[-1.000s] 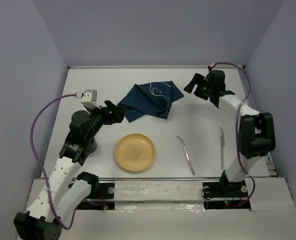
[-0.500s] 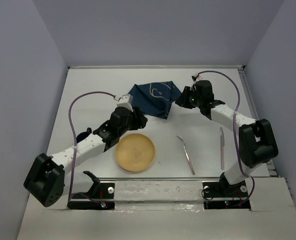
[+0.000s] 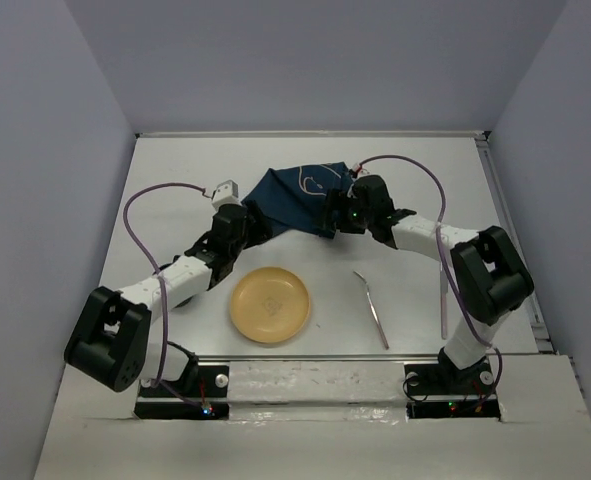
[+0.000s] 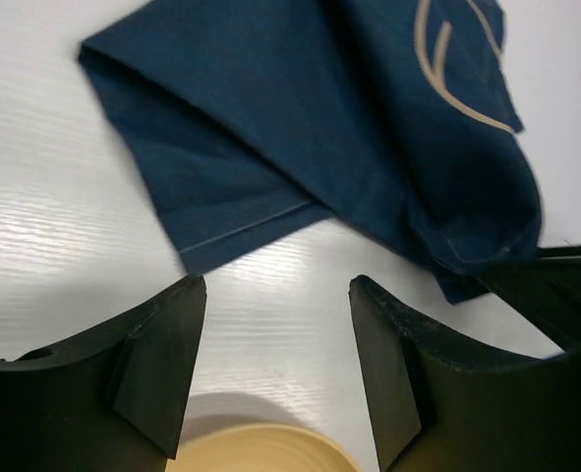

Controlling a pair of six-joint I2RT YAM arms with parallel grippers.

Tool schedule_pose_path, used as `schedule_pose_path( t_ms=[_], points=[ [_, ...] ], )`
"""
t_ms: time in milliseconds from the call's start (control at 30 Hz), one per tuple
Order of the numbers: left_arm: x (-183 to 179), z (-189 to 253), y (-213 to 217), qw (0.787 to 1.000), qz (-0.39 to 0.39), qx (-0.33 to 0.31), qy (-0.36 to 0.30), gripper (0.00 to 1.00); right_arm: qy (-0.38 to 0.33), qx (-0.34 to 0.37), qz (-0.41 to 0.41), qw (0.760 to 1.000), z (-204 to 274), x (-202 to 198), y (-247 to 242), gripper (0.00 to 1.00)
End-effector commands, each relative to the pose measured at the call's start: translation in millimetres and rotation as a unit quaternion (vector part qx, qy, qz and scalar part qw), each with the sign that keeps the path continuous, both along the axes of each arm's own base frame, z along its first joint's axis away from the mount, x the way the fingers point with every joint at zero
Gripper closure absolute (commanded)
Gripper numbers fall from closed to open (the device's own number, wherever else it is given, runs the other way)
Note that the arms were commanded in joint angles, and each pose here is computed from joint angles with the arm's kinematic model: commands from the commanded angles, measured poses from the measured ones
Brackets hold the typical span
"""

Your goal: Set the dinner table for one person

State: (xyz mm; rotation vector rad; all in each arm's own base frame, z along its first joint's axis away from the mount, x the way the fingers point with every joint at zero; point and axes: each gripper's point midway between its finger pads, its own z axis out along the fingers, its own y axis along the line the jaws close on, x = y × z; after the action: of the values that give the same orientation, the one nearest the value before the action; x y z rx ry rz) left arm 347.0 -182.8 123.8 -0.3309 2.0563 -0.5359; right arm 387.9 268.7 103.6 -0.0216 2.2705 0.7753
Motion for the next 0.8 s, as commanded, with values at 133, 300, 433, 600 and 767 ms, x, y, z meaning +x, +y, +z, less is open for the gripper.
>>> schedule_pose_path(
  t_ms=[133,300,433,600,767],
  points=[
    [12.8,-49.3,33.0,0.996,0.045,0.053,0.054,0.28,-0.004,-0.008,-0.061,0.998,-7.3,28.0,-4.2,0.27],
    [12.3,-83.8,39.3,0.990,0.050,0.093,0.098,0.32,-0.011,0.006,-0.056,0.998,3.1,27.8,-0.7,0.67],
    [19.6,-86.9,40.2,0.989,0.057,0.099,0.098,0.38,-0.038,0.003,-0.062,0.997,21.9,27.6,-7.2,0.94],
    [30.7,-90.4,41.7,0.985,0.063,0.121,0.102,0.46,-0.059,0.005,-0.061,0.996,38.8,27.5,-9.3,1.00],
    [36.8,-102.2,45.1,0.982,0.069,0.135,0.111,0.62,-0.067,0.008,-0.058,0.996,46.2,27.7,-8.9,1.00]
  ],
)
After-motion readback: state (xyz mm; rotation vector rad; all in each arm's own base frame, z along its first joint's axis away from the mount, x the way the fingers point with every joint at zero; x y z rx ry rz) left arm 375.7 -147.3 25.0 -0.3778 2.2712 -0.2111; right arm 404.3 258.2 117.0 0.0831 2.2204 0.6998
